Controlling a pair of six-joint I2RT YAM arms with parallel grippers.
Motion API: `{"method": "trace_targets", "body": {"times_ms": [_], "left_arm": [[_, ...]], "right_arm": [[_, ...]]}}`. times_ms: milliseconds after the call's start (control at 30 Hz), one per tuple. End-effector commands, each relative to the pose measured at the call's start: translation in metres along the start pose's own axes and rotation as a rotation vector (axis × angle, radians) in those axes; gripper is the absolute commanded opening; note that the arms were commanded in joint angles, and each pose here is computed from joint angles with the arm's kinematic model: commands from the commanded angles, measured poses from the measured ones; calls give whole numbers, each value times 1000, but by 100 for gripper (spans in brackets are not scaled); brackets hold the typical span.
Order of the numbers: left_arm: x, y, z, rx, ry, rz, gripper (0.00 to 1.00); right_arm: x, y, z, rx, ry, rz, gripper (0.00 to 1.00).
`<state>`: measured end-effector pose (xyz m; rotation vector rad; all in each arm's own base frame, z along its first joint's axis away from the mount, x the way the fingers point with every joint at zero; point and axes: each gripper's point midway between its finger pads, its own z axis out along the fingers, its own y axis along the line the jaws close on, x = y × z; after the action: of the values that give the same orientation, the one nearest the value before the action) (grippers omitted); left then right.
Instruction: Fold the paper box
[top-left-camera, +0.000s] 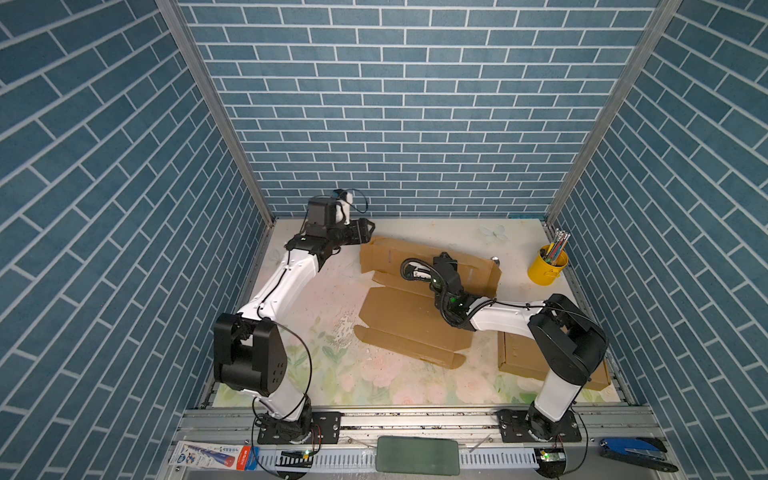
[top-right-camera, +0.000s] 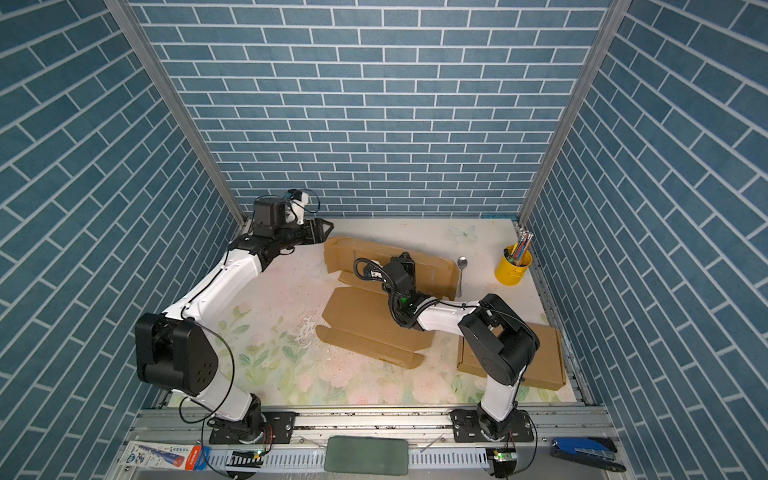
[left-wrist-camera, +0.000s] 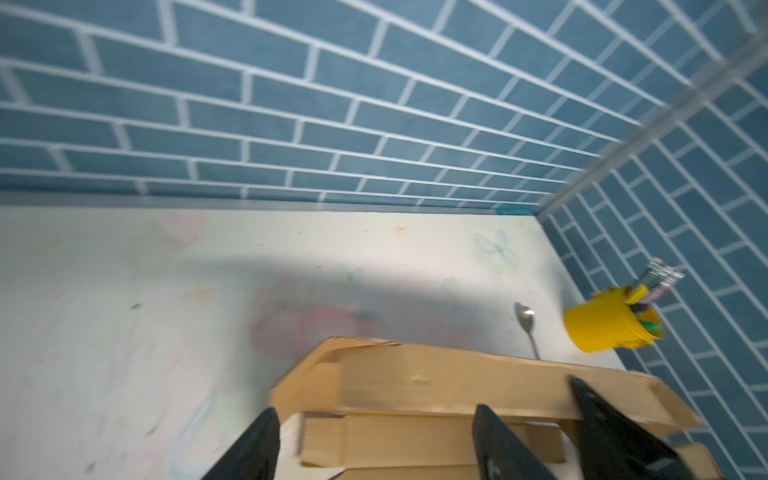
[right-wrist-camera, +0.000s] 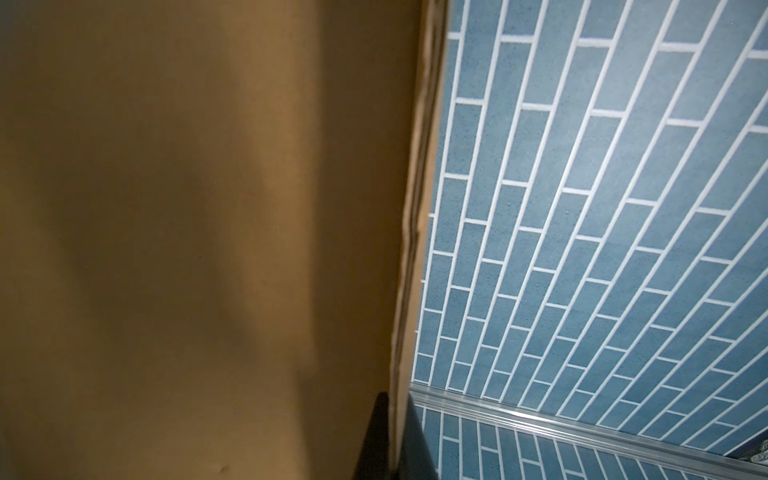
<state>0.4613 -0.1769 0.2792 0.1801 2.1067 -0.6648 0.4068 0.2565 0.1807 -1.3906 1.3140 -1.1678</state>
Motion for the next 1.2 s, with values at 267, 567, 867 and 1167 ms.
{"method": "trace_targets", "body": {"times_ms": [267, 567, 867, 1167], "left_arm": [[67, -11, 44, -10, 322, 76, 80], [92, -28, 72, 108, 340, -9, 77], [121, -44, 87, 254, 429, -94, 65], [58, -8, 57, 118, 313, -1, 77]], "right_arm": [[1, 15, -7, -30, -15, -45, 0], [-6, 20, -8, -48, -35, -42, 0], [-9, 23, -9, -57, -53, -34, 0], [-8, 17, -11, -49, -56, -29, 0]]}}
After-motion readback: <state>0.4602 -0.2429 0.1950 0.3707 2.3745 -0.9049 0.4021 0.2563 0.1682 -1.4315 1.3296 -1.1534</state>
